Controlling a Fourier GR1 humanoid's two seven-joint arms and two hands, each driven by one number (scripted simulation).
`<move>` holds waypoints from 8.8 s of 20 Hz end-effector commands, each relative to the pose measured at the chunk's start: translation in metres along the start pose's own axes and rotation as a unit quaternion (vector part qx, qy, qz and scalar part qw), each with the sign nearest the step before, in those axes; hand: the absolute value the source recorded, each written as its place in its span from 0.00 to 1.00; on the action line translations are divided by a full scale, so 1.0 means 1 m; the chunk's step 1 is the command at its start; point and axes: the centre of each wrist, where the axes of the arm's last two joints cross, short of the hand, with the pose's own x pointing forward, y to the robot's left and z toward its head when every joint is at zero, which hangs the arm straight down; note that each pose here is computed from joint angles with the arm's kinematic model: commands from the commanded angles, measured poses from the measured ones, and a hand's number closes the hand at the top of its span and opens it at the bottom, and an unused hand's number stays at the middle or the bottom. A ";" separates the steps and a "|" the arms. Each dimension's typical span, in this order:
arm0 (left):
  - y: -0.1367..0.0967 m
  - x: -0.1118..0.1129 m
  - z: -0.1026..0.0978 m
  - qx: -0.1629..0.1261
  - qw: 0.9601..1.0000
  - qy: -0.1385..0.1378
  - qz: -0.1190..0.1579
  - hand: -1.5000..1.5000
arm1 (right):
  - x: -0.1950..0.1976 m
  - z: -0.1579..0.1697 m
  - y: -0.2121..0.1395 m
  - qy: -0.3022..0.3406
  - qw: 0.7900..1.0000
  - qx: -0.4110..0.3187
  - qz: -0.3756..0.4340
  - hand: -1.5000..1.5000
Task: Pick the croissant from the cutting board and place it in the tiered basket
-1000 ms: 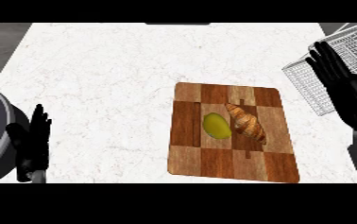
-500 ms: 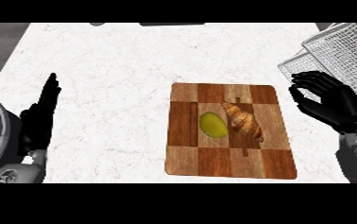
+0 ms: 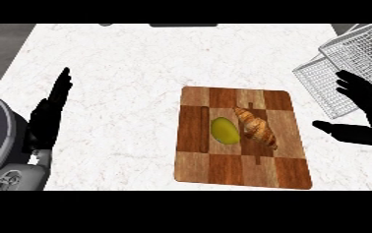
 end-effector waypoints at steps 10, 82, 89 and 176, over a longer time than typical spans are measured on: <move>-0.006 0.002 -0.014 -0.009 1.000 -0.002 0.008 0.50 | 0.118 -0.016 0.027 0.079 0.952 0.170 0.242 0.00; -0.006 0.006 -0.014 -0.009 1.000 -0.016 -0.005 0.50 | 0.010 -0.037 0.208 0.210 0.839 0.332 0.376 1.00; 0.020 -0.003 -0.005 -0.010 1.000 -0.006 -0.002 0.50 | 0.007 -0.040 0.175 0.159 0.853 0.287 0.405 1.00; -0.008 0.015 -0.007 -0.025 0.999 -0.020 -0.002 0.50 | 0.061 -0.108 -0.150 -0.161 0.952 -0.008 0.262 0.00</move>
